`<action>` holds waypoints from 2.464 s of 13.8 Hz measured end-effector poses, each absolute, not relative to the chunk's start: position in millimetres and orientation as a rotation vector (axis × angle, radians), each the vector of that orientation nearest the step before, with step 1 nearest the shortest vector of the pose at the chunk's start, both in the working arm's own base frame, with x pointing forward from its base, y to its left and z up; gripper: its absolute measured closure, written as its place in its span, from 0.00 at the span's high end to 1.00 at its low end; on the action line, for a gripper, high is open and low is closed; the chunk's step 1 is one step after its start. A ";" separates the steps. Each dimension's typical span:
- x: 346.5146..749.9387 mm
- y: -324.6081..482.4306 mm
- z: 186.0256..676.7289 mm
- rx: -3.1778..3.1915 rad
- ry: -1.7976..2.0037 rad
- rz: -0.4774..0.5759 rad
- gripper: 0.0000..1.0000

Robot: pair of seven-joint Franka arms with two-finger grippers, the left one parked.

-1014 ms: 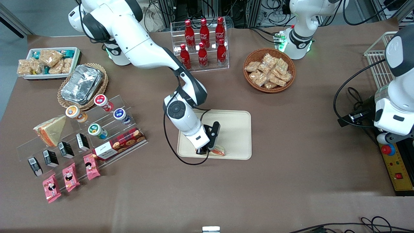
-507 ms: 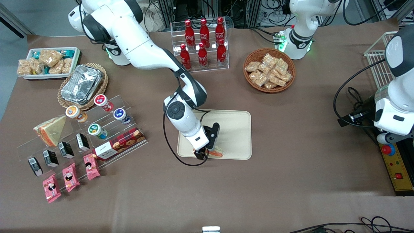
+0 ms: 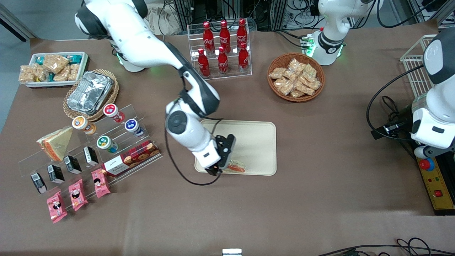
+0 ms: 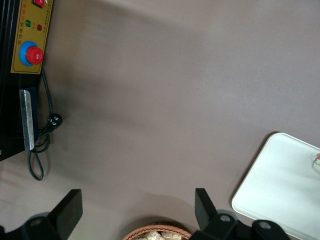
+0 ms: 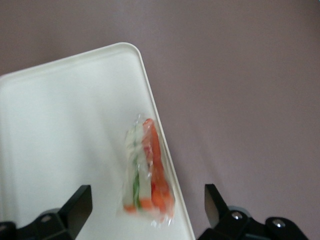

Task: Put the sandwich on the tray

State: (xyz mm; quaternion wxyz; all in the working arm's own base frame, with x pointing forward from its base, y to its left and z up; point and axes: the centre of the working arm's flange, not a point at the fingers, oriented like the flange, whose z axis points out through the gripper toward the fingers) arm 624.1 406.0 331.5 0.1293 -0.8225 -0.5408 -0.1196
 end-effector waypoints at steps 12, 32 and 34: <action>647.8 91.7 505.3 -2.798 -0.790 0.057 1.00; 527.3 -80.1 604.4 -3.144 -0.014 0.030 1.00; 528.3 -79.8 605.0 -3.146 -0.011 0.025 1.00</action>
